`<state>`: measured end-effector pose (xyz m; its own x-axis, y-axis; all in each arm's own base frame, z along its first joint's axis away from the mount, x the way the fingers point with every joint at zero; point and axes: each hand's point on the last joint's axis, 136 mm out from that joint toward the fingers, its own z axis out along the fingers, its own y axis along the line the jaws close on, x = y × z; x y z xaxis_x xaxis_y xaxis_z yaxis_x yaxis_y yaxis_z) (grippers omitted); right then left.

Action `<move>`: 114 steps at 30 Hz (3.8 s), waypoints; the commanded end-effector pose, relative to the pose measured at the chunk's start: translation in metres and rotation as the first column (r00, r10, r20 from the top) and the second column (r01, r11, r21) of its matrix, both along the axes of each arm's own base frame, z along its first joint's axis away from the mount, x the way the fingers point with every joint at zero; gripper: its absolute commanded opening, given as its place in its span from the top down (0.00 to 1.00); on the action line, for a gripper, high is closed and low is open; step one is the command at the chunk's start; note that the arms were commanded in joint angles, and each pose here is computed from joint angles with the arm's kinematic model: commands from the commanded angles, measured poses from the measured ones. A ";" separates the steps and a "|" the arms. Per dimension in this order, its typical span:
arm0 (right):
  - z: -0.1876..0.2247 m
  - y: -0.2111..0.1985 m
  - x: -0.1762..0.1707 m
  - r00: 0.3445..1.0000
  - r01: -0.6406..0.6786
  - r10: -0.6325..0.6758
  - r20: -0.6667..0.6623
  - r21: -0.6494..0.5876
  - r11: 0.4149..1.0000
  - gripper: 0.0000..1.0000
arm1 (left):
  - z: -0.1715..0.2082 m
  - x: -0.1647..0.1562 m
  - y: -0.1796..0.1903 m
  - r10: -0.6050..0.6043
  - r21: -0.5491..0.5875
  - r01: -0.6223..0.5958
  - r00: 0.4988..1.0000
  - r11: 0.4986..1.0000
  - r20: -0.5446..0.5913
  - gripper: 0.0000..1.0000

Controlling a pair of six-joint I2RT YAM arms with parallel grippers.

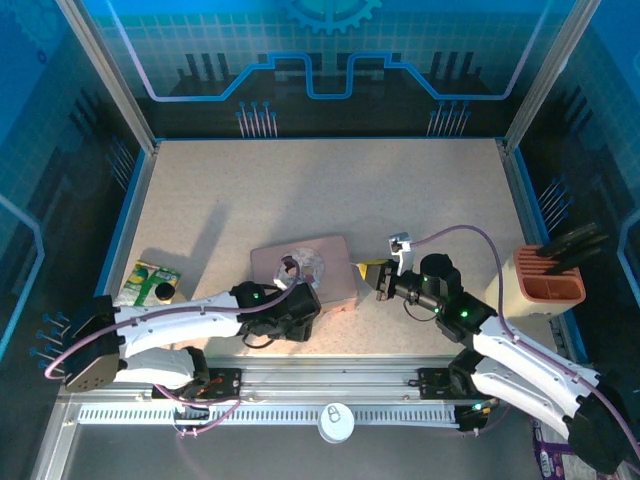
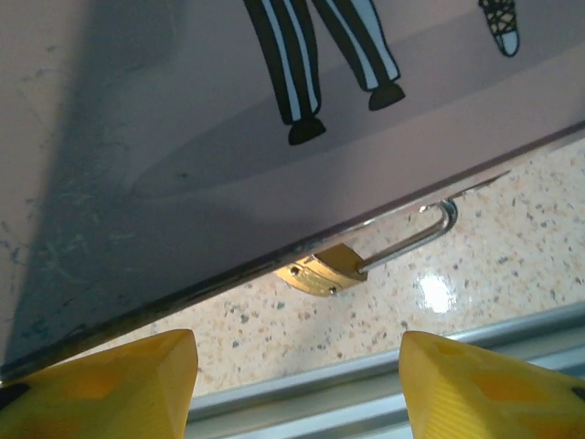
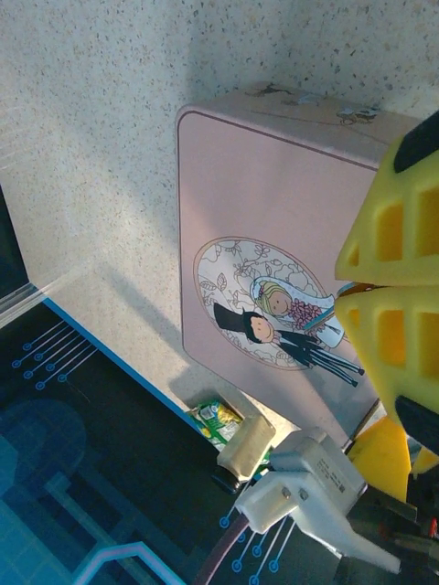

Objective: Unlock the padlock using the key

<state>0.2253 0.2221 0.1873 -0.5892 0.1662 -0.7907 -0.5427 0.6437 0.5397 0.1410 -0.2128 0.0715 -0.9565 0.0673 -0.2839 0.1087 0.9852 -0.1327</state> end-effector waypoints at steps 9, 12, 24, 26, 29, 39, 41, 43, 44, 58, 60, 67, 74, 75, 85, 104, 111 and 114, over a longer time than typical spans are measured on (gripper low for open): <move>0.000 0.005 0.000 1.000 -0.006 0.006 -0.013 0.032 0.999 1.00 | 0.002 0.085 -0.017 0.042 -0.049 -0.032 0.975 0.998 0.219 0.38; 0.000 0.006 0.000 1.000 -0.003 0.003 -0.015 0.031 1.000 1.00 | 0.004 0.106 -0.017 0.044 -0.057 -0.031 0.968 0.998 0.247 0.38; 0.003 0.013 -0.002 1.000 -0.019 0.020 -0.021 0.039 0.999 1.00 | 0.009 0.137 -0.014 -0.033 -0.038 0.046 0.952 0.998 0.303 0.37; 0.002 0.015 -0.003 0.999 -0.025 0.025 -0.020 0.039 0.999 1.00 | 0.010 0.129 -0.013 -0.042 -0.069 0.067 0.948 0.995 0.314 0.37; 0.002 0.019 -0.004 0.999 -0.034 0.035 -0.020 0.035 0.999 1.00 | 0.007 0.117 -0.010 -0.032 -0.137 0.081 0.945 0.987 0.325 0.37; -0.003 0.030 -0.007 0.998 -0.056 0.057 -0.033 0.012 0.998 1.00 | -0.008 0.099 -0.002 0.034 -0.328 0.068 0.954 0.942 0.296 0.36; -0.005 0.032 -0.009 0.997 -0.058 0.058 -0.040 0.010 0.998 1.00 | -0.011 0.100 -0.003 0.041 -0.352 0.067 0.956 0.934 0.291 0.36; -0.002 0.035 -0.009 0.998 -0.059 0.060 -0.027 0.023 0.998 1.00 | -0.015 0.100 -0.005 0.047 -0.375 0.063 0.960 0.925 0.276 0.36; -0.002 0.035 -0.010 0.998 -0.060 0.061 -0.026 0.024 0.998 1.00 | -0.017 0.101 -0.006 0.048 -0.382 0.062 0.961 0.922 0.273 0.36; -0.007 0.040 -0.014 0.997 -0.062 0.063 -0.035 0.024 0.998 1.00 | -0.045 0.103 -0.008 0.058 -0.353 0.018 0.977 0.935 0.204 0.43; -0.008 0.039 -0.014 0.997 -0.060 0.061 -0.036 0.026 0.998 1.00 | -0.047 0.103 -0.008 0.060 -0.353 0.014 0.978 0.936 0.198 0.45; -0.009 0.040 -0.015 0.997 -0.060 0.061 -0.040 0.034 0.998 1.00 | -0.054 0.103 -0.012 0.058 -0.356 0.010 0.982 0.934 0.181 0.55; -0.011 0.039 -0.016 0.997 -0.058 0.060 -0.045 0.034 0.998 1.00 | -0.052 0.103 -0.015 0.064 -0.378 0.008 0.982 0.926 0.177 0.64; -0.011 0.038 -0.016 0.997 -0.058 0.060 -0.046 0.035 0.998 1.00 | -0.051 0.103 -0.016 0.066 -0.381 0.008 0.982 0.925 0.179 0.66; -0.015 0.037 -0.015 0.997 -0.043 0.045 -0.064 0.034 0.999 1.00 | -0.038 0.097 -0.021 0.072 -0.400 0.015 0.977 0.917 0.203 0.81; -0.047 0.022 -0.011 0.949 0.177 -0.125 -0.289 0.162 0.971 1.00 | 0.010 0.106 -0.044 0.202 -0.584 -0.083 0.969 0.807 0.141 0.96; -0.057 0.021 -0.018 0.893 0.305 -0.197 -0.404 0.221 0.926 1.00 | 0.041 0.115 -0.064 0.249 -0.704 -0.106 0.963 0.702 0.103 0.98; -0.066 0.018 -0.019 0.862 0.358 -0.222 -0.456 0.237 0.903 1.00 | 0.050 0.120 -0.074 0.253 -0.738 -0.101 0.963 0.668 0.097 0.99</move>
<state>0.1997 0.2465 0.1218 -0.7698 0.4595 -0.4430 -0.1382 0.5575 0.8186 0.2386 -0.2522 0.0630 -0.8887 -0.3441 -0.3032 -0.0516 0.7320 -0.6794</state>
